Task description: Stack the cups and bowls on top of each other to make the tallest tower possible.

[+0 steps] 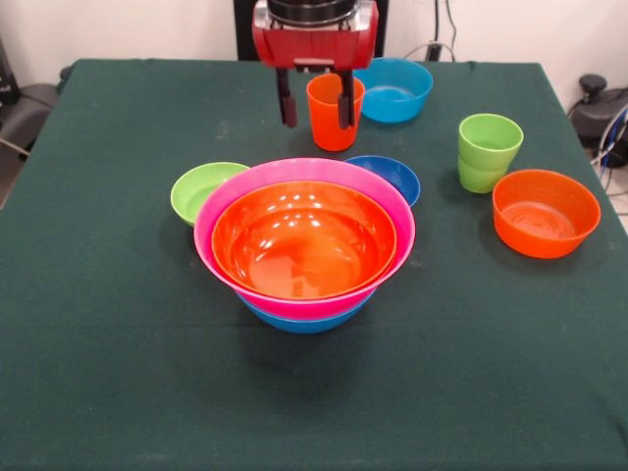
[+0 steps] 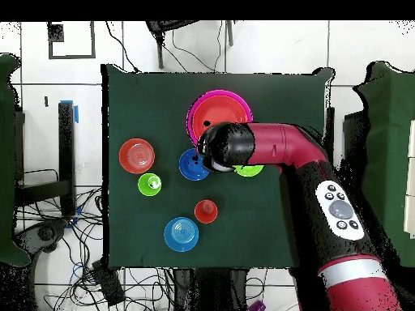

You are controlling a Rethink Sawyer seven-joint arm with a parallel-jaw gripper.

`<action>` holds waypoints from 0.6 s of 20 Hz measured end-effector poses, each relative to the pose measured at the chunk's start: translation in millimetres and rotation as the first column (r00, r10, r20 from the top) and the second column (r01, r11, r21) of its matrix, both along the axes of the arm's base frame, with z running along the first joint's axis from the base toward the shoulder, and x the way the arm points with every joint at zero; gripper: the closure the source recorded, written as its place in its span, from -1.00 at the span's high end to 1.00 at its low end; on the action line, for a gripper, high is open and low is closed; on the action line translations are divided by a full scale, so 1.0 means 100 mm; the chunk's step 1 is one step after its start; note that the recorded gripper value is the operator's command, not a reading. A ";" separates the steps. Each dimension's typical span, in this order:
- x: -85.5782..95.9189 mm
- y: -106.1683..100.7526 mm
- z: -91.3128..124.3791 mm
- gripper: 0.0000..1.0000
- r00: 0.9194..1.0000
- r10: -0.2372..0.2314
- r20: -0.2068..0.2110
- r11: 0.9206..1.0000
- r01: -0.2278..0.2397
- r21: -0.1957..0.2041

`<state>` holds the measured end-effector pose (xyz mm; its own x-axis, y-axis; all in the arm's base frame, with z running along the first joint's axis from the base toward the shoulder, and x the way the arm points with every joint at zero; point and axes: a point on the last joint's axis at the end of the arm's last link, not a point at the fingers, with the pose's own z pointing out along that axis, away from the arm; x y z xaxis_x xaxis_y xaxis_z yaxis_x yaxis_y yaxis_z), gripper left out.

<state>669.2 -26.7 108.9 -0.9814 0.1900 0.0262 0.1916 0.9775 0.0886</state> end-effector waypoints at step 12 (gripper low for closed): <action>0.12 0.03 0.00 1.00 1.000 0.001 0.018 1.000 -0.001 -0.006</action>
<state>681.2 -23.5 108.5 -0.9819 0.1890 0.0076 0.1890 0.9782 0.0859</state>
